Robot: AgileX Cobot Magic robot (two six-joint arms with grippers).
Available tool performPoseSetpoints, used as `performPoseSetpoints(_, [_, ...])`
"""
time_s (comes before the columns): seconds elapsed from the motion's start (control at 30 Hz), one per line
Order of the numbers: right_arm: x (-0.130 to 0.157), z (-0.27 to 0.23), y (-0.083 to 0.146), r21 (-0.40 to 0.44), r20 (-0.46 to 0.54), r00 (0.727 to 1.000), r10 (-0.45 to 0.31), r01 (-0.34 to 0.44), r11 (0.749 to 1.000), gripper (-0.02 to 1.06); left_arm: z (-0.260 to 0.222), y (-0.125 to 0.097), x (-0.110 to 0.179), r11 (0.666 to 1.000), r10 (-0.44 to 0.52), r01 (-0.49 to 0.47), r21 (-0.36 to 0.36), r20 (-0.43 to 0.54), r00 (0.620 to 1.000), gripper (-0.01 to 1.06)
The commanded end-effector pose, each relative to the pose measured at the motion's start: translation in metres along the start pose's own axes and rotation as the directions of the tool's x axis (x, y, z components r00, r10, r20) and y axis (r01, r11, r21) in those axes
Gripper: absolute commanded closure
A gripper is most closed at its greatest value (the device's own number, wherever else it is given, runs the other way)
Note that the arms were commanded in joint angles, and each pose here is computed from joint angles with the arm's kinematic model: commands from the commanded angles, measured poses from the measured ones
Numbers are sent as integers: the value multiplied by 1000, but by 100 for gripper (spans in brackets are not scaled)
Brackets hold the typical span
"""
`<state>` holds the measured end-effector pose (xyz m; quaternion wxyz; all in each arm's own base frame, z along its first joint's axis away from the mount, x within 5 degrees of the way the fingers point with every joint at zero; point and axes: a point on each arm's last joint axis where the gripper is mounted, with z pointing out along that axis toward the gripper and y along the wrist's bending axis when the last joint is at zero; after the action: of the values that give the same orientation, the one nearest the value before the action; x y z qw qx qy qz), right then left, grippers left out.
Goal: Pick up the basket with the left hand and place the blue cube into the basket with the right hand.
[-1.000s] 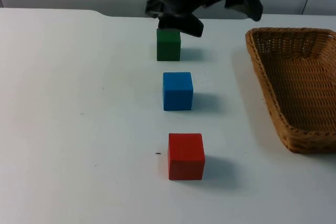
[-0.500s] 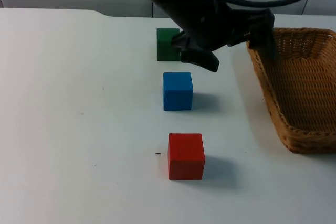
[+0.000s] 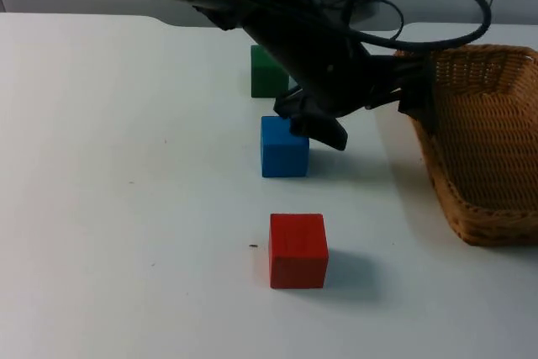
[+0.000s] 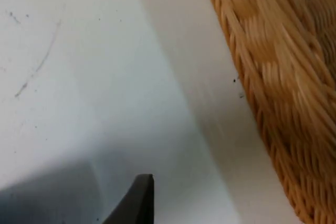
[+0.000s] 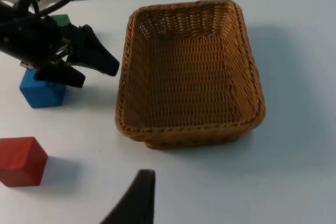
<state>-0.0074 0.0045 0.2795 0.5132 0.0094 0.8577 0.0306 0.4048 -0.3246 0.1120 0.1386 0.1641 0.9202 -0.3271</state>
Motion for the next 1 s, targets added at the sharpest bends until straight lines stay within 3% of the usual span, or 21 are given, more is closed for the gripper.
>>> performPoseSetpoints(0.0, [1, 1, -1, 2, 8, 1000, -3, 3, 1000, 0, 4, -8, 0, 1000, 8, -8, 13, -2, 1000, 1])
performPoseSetpoints(0.27, [1, 1, -1, 2, 8, 1000, -3, 3, 1000, 0, 20, -21, 7, 999, 31, -31, 16, -6, 999, 1])
performPoseSetpoints(0.53, [1, 1, -1, 2, 8, 1000, -3, 3, 1000, 0, 36, -15, 17, 1000, 11, -10, 2, -35, 999, 1])
performPoseSetpoints(0.8, [1, 1, -1, 2, 8, 1000, -3, 3, 1000, 0, 39, -33, 12, 998, 54, -54, 19, -3, 999, 1])
performPoseSetpoints(0.97, [1, 1, -1, 2, 8, 1000, -3, 3, 1000, 0, 42, -30, 12, 1000, 22, -22, 0, -12, 1000, 1])
